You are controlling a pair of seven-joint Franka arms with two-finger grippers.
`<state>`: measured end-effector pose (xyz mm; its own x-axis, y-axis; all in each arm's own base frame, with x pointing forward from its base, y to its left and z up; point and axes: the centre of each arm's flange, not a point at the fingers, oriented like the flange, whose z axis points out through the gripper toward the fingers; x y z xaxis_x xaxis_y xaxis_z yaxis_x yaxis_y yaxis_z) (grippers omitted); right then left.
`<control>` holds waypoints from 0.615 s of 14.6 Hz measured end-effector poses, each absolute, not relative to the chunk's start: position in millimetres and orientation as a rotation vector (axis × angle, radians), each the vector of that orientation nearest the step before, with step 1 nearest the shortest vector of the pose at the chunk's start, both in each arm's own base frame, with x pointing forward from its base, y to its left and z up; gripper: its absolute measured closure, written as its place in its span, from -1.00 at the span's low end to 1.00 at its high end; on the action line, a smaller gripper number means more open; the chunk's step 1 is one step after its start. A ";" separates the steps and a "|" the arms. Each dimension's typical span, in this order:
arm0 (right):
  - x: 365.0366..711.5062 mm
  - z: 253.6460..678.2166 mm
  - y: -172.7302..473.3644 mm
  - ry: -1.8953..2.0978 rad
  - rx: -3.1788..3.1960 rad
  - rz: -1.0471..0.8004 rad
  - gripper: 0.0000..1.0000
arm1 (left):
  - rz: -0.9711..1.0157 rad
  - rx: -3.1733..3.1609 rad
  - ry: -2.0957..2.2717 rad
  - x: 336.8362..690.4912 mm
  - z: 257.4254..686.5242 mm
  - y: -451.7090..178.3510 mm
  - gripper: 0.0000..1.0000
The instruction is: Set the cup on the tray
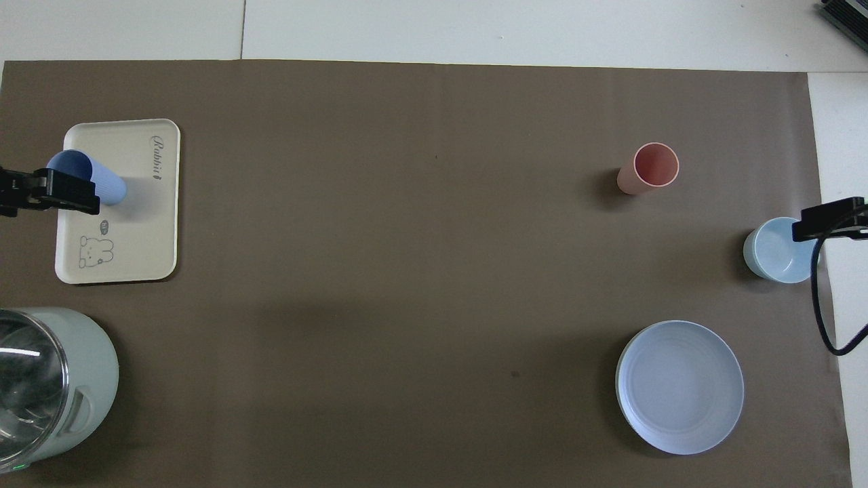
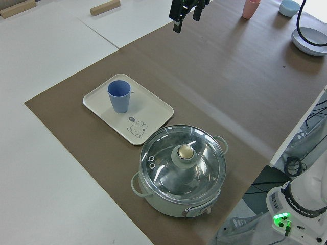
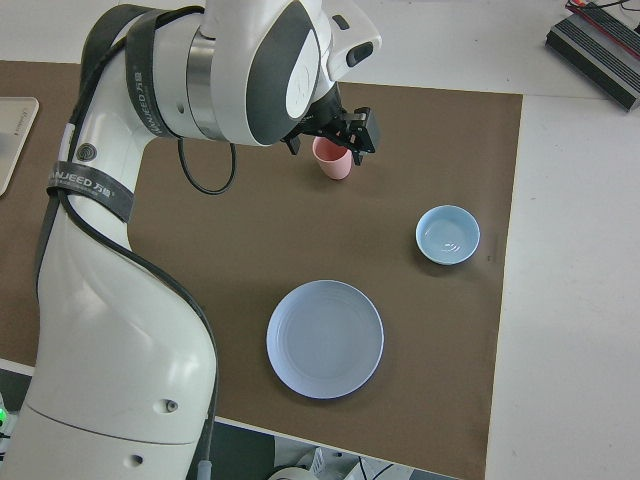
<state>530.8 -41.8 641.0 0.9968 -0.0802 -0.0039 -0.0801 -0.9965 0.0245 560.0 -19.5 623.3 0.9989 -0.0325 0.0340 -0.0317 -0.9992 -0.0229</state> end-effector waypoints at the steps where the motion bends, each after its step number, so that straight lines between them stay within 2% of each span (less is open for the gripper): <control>1: 530.8 640.4 -41.8 -0.124 3.115 -0.013 -1.00 | -0.054 -3.118 0.050 559.9 623.6 -19.4 -1.00; 9: 530.6 634.8 -31.8 -0.094 3.119 -0.053 -1.00 | -0.055 -3.116 0.051 559.8 623.8 -19.3 -1.00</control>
